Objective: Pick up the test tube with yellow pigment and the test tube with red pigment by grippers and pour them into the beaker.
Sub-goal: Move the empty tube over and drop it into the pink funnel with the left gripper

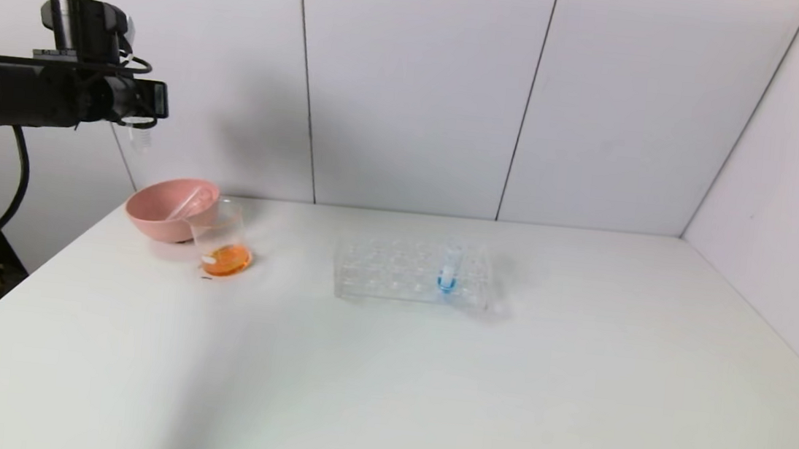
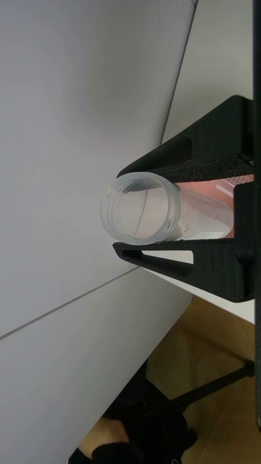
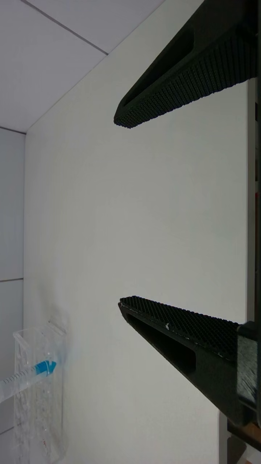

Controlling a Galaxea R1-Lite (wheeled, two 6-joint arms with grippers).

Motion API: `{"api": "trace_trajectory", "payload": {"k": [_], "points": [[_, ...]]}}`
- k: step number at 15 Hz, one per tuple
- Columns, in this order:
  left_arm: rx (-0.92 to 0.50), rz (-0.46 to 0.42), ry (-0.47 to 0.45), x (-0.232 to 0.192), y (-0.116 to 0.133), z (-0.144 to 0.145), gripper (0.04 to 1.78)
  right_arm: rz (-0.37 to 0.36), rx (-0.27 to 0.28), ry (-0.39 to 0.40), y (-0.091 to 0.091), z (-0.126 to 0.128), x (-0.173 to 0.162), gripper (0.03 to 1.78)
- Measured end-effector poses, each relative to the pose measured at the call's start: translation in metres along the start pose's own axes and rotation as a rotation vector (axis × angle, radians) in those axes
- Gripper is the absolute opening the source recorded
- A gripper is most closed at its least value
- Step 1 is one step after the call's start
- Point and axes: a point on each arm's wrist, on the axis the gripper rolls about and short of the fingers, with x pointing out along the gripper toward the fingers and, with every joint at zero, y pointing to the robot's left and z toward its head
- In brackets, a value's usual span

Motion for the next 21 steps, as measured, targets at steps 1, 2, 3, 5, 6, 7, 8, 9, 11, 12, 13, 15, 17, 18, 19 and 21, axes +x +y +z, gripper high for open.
{"api": "trace_trajectory", "payload": {"k": [1, 2, 3, 5, 6, 7, 8, 9, 11, 12, 13, 15, 17, 18, 19, 21], "points": [[-0.021, 0.003, 0.009, 0.006, 0.003, -0.006, 0.45, 0.0, 0.0, 0.0, 0.0, 0.0, 0.0, 1.7], [-0.025, 0.005, 0.025, 0.013, 0.006, -0.013, 0.45, 0.0, 0.0, 0.0, 0.0, 0.0, 0.0, 1.7], [-0.025, 0.0, 0.041, 0.018, 0.008, -0.02, 0.45, 0.0, 0.0, 0.0, 0.0, 0.0, 0.0, 1.7], [-0.021, -0.023, 0.073, 0.026, 0.005, -0.033, 0.45, 0.0, 0.0, 0.0, 0.0, 0.0, 0.0, 1.7], [-0.019, -0.027, 0.089, 0.029, 0.004, -0.039, 0.45, 0.0, 0.0, 0.0, 0.0, 0.0, 0.0, 1.7], [-0.018, -0.027, 0.105, 0.032, 0.003, -0.045, 0.45, 0.0, 0.0, 0.0, 0.0, 0.0, 0.0, 1.7], [-0.017, -0.024, 0.116, 0.034, 0.003, -0.05, 0.45, 0.0, 0.0, 0.0, 0.0, 0.0, 0.0, 1.7], [-0.016, -0.025, 0.119, 0.036, 0.003, -0.054, 0.45, 0.0, 0.0, 0.0, 0.0, 0.0, 0.0, 1.7], [-0.018, -0.034, 0.107, 0.038, 0.0, -0.058, 0.45, 0.0, 0.0, 0.0, 0.0, 0.0, 0.0, 1.7], [-0.018, -0.037, 0.112, 0.04, 0.0, -0.061, 0.45, 0.0, -0.001, 0.0, 0.0, 0.0, 0.0, 1.7], [-0.017, -0.036, 0.118, 0.041, 0.001, -0.064, 0.45, 0.0, 0.0, 0.0, 0.0, 0.0, 0.0, 1.7], [-0.019, -0.044, 0.111, 0.042, -0.001, -0.067, 0.45, 0.0, 0.0, 0.0, 0.0, 0.0, 0.0, 1.7], [-0.018, -0.048, 0.109, 0.043, -0.002, -0.069, 0.49, 0.0, 0.0, 0.0, 0.0, 0.0, 0.0, 1.7], [-0.018, -0.045, 0.11, 0.044, 0.0, -0.069, 0.54, 0.0, 0.0, 0.0, 0.0, 0.0, 0.0, 1.7], [-0.019, -0.044, 0.109, 0.044, 0.0, -0.069, 0.61, 0.0, 0.0, 0.0, 0.0, 0.0, 0.0, 1.7], [-0.018, -0.048, 0.107, 0.043, -0.002, -0.068, 0.85, 0.0, 0.0, 0.0, 0.0, 0.0, 0.0, 1.7]]}}
